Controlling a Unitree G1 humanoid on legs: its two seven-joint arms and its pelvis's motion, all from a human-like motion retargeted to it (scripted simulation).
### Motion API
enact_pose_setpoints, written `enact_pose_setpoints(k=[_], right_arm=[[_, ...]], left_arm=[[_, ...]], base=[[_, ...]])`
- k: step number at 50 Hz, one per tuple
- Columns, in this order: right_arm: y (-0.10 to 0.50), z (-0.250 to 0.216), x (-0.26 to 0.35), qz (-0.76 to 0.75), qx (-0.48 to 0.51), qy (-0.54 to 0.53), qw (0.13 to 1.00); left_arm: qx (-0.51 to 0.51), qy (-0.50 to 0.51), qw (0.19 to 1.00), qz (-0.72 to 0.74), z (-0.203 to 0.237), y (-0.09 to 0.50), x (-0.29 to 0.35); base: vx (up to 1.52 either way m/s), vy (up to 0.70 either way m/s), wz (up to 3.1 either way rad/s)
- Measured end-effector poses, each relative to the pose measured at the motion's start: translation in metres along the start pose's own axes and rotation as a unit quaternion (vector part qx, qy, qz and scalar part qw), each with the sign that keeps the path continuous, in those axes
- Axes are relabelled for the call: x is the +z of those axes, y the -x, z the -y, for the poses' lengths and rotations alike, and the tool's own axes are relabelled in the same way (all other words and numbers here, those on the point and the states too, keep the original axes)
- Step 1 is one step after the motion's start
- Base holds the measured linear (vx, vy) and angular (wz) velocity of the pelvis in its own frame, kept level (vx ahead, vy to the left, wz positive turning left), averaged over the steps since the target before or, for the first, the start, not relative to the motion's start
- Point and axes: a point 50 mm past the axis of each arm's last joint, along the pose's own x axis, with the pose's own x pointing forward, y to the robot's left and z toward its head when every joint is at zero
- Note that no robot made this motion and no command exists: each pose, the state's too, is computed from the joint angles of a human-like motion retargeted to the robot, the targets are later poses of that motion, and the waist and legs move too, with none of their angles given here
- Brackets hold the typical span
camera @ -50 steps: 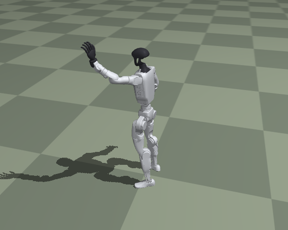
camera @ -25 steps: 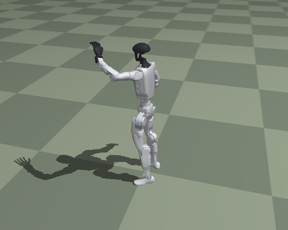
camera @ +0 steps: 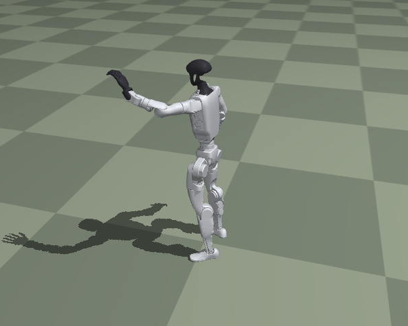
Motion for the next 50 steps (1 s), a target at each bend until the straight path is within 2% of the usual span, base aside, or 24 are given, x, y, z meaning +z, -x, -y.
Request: enact_pose_setpoints(k=[5,12,17,22,25,30,35,39,43,46,48,50], right_arm=[[0.006,-0.003,-0.018,-0.026,0.008,-0.006,1.0],[0.009,-0.004,-0.03,-0.058,0.044,0.011,0.997],[0.003,-0.002,-0.016,-0.039,0.032,0.008,0.999],[-0.003,0.0,0.014,0.024,0.019,0.006,0.999],[-0.005,0.001,0.033,0.066,0.015,0.002,0.998],[-0.006,0.003,0.049,0.094,-0.004,-0.007,0.996],[-0.004,0.001,0.039,0.077,-0.016,-0.01,0.997],[0.0,-0.012,0.017,0.035,-0.001,-0.004,0.999],[0.006,-0.029,-0.009,-0.019,0.039,0.015,0.999],[0.011,-0.039,-0.024,-0.047,0.076,0.032,0.995],[0.014,-0.043,-0.029,-0.057,0.096,0.041,0.993],[0.015,-0.044,-0.03,-0.057,0.106,0.047,0.992]], left_arm=[[-0.011,0.03,0.999,-0.033,0.017,0.013,-0.002],[0.114,0.127,0.979,-0.11,-0.014,-0.029,0.01],[0.147,0.193,0.97,0.016,-0.039,-0.05,0.065],[0.089,0.122,0.975,0.166,-0.04,-0.036,0.089],[0.109,0.064,0.982,0.141,-0.041,-0.03,0.063],[0.189,0.036,0.979,-0.066,-0.052,-0.018,-0.016],[0.146,0.027,0.977,-0.151,-0.039,0.008,-0.053],[0.089,0.1,0.984,-0.115,-0.007,0.026,-0.027],[0.049,0.28,0.957,-0.06,0.019,0.045,0.034],[-0.018,0.399,0.917,-0.002,0.029,0.063,0.077],[-0.077,0.431,0.898,0.034,0.033,0.074,0.092],[-0.129,0.419,0.898,0.052,0.039,0.084,0.091]], base=[[0.0,0.02,0.21],[0.0,0.02,0.16],[0.0,0.0,0.0],[-0.02,-0.01,-0.21],[-0.03,-0.03,-0.4],[-0.02,-0.05,-0.45],[-0.01,-0.03,-0.18],[0.01,0.01,0.11],[0.03,0.06,0.37],[0.03,0.07,0.35],[0.02,0.05,0.22],[0.0,0.0,0.0]])
